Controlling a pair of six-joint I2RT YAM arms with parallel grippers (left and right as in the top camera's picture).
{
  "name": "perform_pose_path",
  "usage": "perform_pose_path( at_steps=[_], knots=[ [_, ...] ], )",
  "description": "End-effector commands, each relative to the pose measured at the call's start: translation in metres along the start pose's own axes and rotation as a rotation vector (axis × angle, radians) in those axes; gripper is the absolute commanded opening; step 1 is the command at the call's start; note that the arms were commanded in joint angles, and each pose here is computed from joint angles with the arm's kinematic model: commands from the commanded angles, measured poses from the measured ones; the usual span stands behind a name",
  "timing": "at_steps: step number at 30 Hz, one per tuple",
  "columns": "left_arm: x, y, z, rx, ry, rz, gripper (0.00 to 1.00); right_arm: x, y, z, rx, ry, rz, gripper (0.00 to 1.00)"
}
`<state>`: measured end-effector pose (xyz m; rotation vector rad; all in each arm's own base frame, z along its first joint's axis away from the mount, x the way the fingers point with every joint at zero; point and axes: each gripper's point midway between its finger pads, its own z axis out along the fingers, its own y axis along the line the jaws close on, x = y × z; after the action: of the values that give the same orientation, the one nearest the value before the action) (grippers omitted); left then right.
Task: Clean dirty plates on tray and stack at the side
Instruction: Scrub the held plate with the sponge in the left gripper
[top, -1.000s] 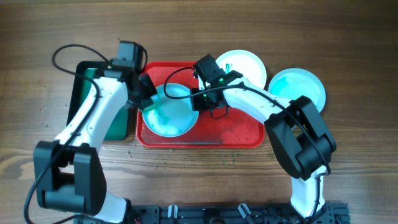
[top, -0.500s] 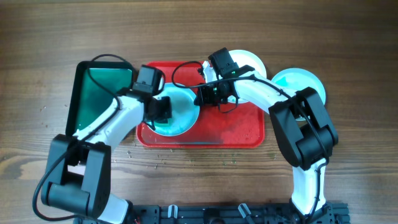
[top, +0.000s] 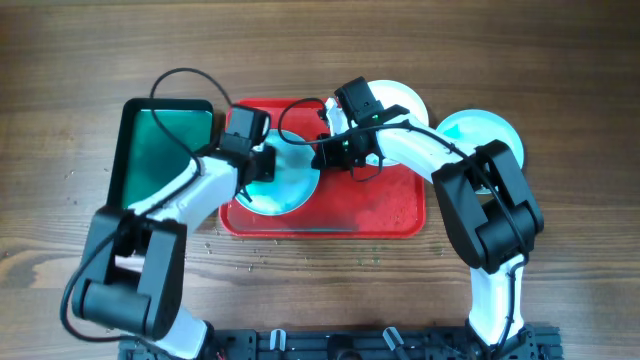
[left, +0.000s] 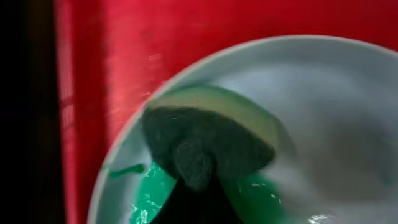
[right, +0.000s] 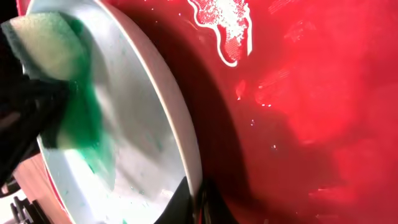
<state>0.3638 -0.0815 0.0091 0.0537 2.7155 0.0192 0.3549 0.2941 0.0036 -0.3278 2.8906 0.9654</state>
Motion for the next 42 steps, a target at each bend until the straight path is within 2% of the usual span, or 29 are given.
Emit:
perform_pose_path(
  at_steps=[1,3,7,10,12,13,15,17,18,22,25,27,29,32,36,42],
  knots=[
    [0.038,0.052,0.011,-0.226,0.12,-0.272,0.04,0.01,0.002,0.009,-0.041,0.044,-0.001,0.04],
    [0.054,0.044,0.009,-0.188,0.193,-0.32,0.04,0.01,0.002,0.009,-0.041,0.042,-0.002,0.04],
    [0.077,-0.006,-0.004,0.077,0.377,-0.346,0.04,0.01,0.002,0.009,-0.041,0.041,-0.003,0.04],
    [0.077,-0.056,-0.023,0.405,0.435,-0.222,0.04,0.01,0.002,0.009,-0.042,0.042,-0.003,0.04],
    [0.075,-0.09,-0.046,0.684,0.426,-0.083,0.04,0.01,0.002,0.009,-0.042,0.042,-0.003,0.04],
    [0.074,-0.096,-0.051,0.732,0.418,-0.054,0.04,0.01,0.002,0.009,-0.041,0.042,-0.002,0.04],
    [0.071,-0.096,-0.049,0.737,0.392,-0.025,0.04,0.01,0.002,0.009,-0.041,0.042,-0.002,0.04],
    [0.063,-0.086,-0.037,0.656,0.346,-0.017,0.04,0.01,0.002,0.009,-0.041,0.042,-0.002,0.04],
    [0.058,-0.077,-0.028,0.581,0.326,-0.037,0.04,0.01,0.002,0.009,-0.041,0.043,-0.002,0.04],
    [0.029,0.013,0.007,-0.01,0.158,-0.296,0.04,0.01,0.002,0.009,-0.041,0.042,-0.002,0.04],
    [0.021,0.053,0.004,-0.239,0.068,-0.382,0.04,0.01,0.002,0.009,-0.04,0.042,-0.002,0.04],
    [0.023,0.063,0.002,-0.3,0.056,-0.413,0.04,0.01,0.002,0.009,-0.04,0.042,-0.002,0.04],
    [0.033,0.065,-0.001,-0.324,0.084,-0.467,0.04,0.01,0.001,0.009,-0.038,0.041,-0.002,0.04],
    [0.067,0.055,-0.006,-0.313,0.221,-0.654,0.04,0.01,0.001,0.009,-0.038,0.041,-0.002,0.04],
    [0.093,-0.005,-0.013,-0.036,0.466,-0.735,0.04,0.01,0.001,0.009,-0.038,0.041,-0.002,0.04],
    [0.098,-0.071,-0.038,0.3,0.669,-0.775,0.04,0.01,0.001,0.009,-0.037,0.041,-0.002,0.04]
  ],
)
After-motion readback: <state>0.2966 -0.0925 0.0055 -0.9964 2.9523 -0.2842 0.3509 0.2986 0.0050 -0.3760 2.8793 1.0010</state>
